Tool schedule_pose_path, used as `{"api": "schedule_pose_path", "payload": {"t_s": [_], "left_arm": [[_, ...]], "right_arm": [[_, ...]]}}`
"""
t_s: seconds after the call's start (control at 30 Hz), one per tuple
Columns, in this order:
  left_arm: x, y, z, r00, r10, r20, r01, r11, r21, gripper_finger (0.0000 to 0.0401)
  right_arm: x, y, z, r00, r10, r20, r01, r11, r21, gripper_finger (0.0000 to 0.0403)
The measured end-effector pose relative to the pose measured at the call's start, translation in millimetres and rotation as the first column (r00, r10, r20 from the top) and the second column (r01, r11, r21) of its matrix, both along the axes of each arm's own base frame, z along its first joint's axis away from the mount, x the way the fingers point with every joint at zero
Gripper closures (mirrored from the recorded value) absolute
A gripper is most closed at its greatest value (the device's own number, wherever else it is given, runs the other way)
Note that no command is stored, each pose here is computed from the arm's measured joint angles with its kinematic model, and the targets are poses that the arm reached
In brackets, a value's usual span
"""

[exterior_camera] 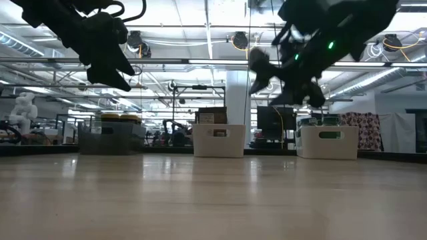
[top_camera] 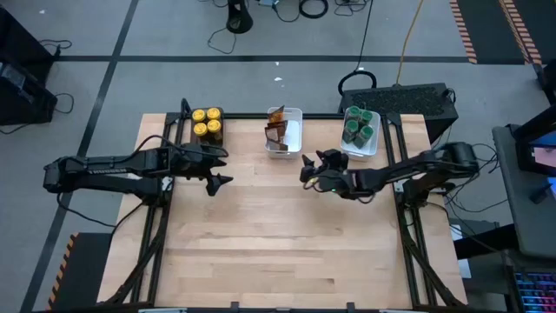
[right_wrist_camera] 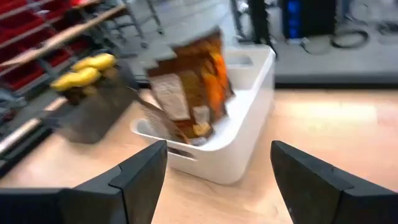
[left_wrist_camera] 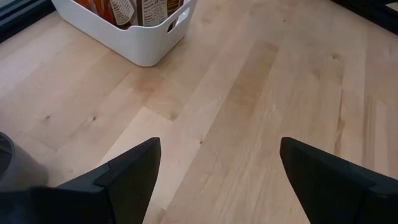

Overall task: Sort spices by type
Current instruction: Adjust the right white bin to align with the other bins

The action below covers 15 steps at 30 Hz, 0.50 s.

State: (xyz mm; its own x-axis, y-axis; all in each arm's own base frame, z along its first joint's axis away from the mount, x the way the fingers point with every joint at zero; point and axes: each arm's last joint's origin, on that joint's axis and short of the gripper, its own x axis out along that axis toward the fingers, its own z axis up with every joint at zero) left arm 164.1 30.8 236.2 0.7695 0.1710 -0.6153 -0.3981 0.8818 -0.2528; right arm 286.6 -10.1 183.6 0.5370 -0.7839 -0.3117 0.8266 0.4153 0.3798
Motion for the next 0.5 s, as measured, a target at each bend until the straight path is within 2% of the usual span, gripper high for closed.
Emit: {"api": "schedule_pose_path", "payload": {"t_s": [0.17, 0.3, 0.4, 0.5], "left_arm": [[0.0, -0.1, -0.1, 1.000, 0.002, 0.000, -0.002, 1.000, -0.007, 0.0067], [0.0, -0.6, -0.2, 1.000, -0.012, 0.001, 0.012, 1.000, -0.019, 0.0067], [-0.1, -0.8, -0.3, 1.000, -0.016, 0.001, 0.016, 1.000, -0.024, 0.0067], [0.0, -0.8, -0.3, 1.000, -0.016, 0.001, 0.016, 1.000, -0.024, 0.0067]], "right_arm": [[8.0, -6.8, -31.0, 0.996, -0.083, 0.017, 0.080, 0.990, 0.112, 0.0135], [10.5, -7.6, -48.6, 0.997, -0.079, 0.005, 0.077, 0.978, 0.194, 0.0148], [10.2, -6.9, -60.5, 0.996, -0.084, -0.029, 0.089, 0.971, 0.221, 0.0181], [8.0, -7.7, -71.3, 0.992, -0.115, -0.058, 0.126, 0.961, 0.245, 0.0238]]}}
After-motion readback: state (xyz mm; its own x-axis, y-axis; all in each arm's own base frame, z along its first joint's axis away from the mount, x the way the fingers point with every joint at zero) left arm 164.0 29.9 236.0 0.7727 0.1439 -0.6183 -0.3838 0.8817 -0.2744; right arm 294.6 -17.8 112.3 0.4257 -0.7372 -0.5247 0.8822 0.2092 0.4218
